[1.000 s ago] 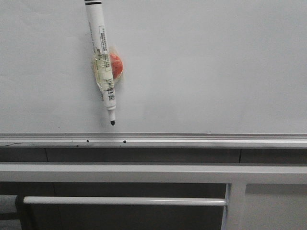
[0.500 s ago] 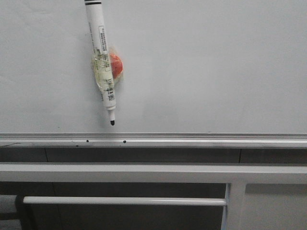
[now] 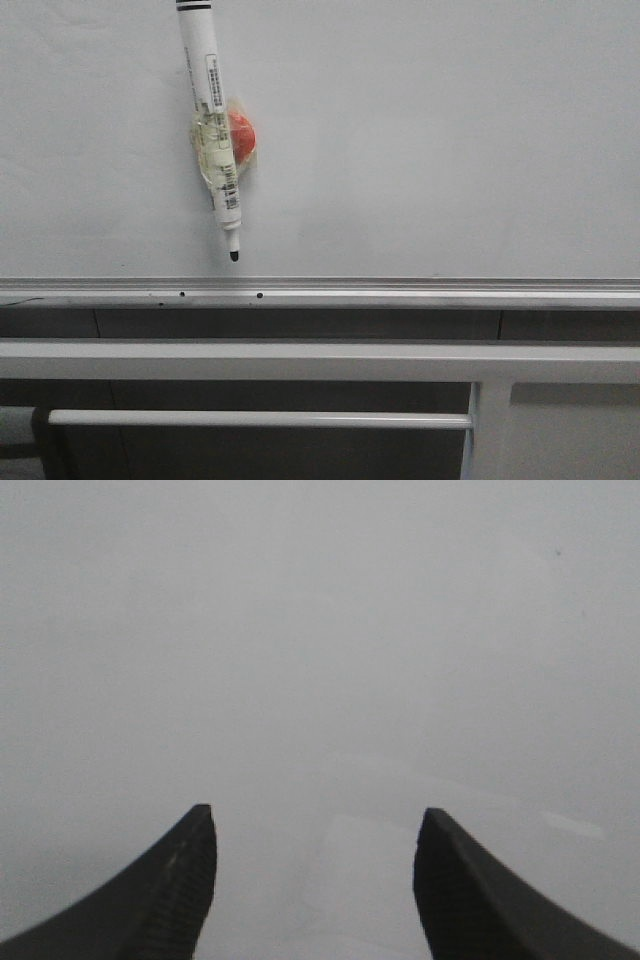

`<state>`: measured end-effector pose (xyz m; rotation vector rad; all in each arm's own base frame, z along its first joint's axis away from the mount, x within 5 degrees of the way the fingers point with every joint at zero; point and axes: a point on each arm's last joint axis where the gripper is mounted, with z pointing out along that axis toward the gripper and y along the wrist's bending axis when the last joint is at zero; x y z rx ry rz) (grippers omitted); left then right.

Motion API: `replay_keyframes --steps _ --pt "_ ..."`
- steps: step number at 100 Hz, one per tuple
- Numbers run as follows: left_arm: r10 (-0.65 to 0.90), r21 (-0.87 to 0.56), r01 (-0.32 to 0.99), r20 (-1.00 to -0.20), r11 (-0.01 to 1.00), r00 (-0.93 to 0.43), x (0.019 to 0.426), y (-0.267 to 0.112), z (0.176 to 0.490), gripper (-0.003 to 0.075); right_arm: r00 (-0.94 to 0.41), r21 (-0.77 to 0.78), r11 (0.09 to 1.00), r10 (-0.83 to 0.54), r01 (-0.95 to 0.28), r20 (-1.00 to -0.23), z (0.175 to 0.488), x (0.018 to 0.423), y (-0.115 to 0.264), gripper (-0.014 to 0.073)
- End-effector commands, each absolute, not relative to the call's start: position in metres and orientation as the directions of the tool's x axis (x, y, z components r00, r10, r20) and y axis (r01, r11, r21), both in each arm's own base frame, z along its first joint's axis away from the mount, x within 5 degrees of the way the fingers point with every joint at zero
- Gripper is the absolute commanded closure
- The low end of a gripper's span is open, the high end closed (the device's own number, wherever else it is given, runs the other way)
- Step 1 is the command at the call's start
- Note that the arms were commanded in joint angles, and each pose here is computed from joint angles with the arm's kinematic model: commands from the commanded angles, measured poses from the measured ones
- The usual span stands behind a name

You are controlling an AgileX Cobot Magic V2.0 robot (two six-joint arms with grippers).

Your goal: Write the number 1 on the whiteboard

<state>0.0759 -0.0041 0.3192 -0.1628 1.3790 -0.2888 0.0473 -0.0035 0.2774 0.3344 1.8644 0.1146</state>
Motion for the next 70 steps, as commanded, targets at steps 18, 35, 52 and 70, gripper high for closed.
replay_keyframes --steps 18,35,52,70 --pt "-0.306 -0.299 0.11 -0.95 0.948 0.054 0.086 -0.008 0.318 0.0346 -0.215 0.253 0.955 0.283 0.158 -0.935 0.29 0.051 -0.004 0.0638" --pt "-0.28 -0.282 0.158 -0.959 0.946 -0.037 0.092 -0.015 0.309 0.0347 -0.215 0.254 0.954 0.284 0.158 -0.934 0.29 0.051 -0.004 0.0638" --pt "-0.255 -0.267 0.25 -0.964 0.931 -0.08 0.098 -0.027 0.29 0.0347 -0.217 0.254 0.954 0.284 0.158 -0.934 0.29 0.051 -0.004 0.0638" --pt "-0.245 -0.27 0.369 -0.963 0.889 -0.115 0.096 -0.041 0.262 0.038 -0.218 0.254 0.954 0.284 0.158 -0.934 0.29 0.051 -0.004 0.0638"
